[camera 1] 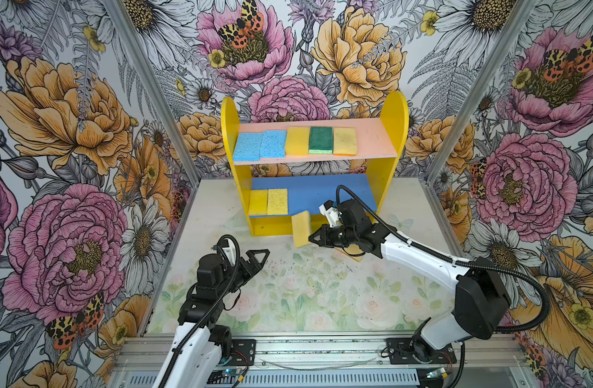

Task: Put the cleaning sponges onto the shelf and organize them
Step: 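Carry the green-backed sponge onto the blue lower shelf with the right gripper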

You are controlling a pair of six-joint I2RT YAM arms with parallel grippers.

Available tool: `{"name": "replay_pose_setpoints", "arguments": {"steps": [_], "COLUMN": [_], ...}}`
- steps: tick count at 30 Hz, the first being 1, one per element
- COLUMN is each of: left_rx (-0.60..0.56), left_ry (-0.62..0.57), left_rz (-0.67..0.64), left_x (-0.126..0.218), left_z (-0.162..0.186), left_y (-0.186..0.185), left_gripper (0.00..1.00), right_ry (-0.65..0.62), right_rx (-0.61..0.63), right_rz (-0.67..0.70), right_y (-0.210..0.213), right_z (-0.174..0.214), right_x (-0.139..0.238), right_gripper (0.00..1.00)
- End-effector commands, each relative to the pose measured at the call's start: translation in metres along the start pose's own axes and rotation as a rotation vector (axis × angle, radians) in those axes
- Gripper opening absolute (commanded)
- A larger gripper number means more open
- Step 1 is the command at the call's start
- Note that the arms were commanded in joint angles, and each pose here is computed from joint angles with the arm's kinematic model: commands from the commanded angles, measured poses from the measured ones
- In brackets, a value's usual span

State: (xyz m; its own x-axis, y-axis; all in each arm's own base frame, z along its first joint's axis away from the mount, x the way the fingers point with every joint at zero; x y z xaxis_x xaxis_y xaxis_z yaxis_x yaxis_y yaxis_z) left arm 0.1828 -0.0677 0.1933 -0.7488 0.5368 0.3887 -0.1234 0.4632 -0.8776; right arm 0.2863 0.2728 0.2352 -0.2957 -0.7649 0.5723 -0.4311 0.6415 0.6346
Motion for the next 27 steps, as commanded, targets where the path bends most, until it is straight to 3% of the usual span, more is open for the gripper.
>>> {"name": "replay_pose_setpoints", "arguments": {"steps": [1,14,22,25,27], "left_rx": [-0.016,-0.002,0.005,0.006,0.009], "left_ry": [-0.063,-0.034,-0.022,-0.023,-0.020], "left_rz": [-0.094,-0.107,-0.102,-0.104,-0.108], "left_x": [0.006,0.000,-0.001,-0.001,-0.002], "left_z": [-0.004,-0.003,-0.003,-0.003,-0.004], "left_y": [0.011,0.016,0.015,0.016,0.017], "left_gripper": [0.99,0.99,0.99,0.99,0.99], "right_ry": [-0.114,-0.142,-0.115,-0.115,-0.116], "right_rx": [0.040,0.006,-0.022,-0.028,-0.032], "right_rz": [0.018,0.016,-0.009,0.000,0.010], "right_y": [0.004,-0.027,-0.041,-0.045,-0.049], "right_z": [-0.038,-0.103,-0.112,-0.110,-0.109], "right_x": [0.005,-0.041,-0.061,-0.058,-0.056], "right_gripper": [0.03,0.03,0.06,0.16,0.30]}}
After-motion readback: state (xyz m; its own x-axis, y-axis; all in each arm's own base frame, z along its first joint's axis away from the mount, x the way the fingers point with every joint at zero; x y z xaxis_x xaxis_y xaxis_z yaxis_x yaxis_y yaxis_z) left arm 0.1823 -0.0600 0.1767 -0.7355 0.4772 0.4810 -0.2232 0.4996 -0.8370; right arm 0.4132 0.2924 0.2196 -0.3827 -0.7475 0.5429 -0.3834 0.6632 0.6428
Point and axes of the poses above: each gripper's point midway between its finger pads, its own x axis back along the fingers, its own y axis along the line the jaws close on, z = x × y, the point moved 7 cm from there along x, back along the fingers, and after that the axes turned 8 degrees about x, right-handed, at the moved point
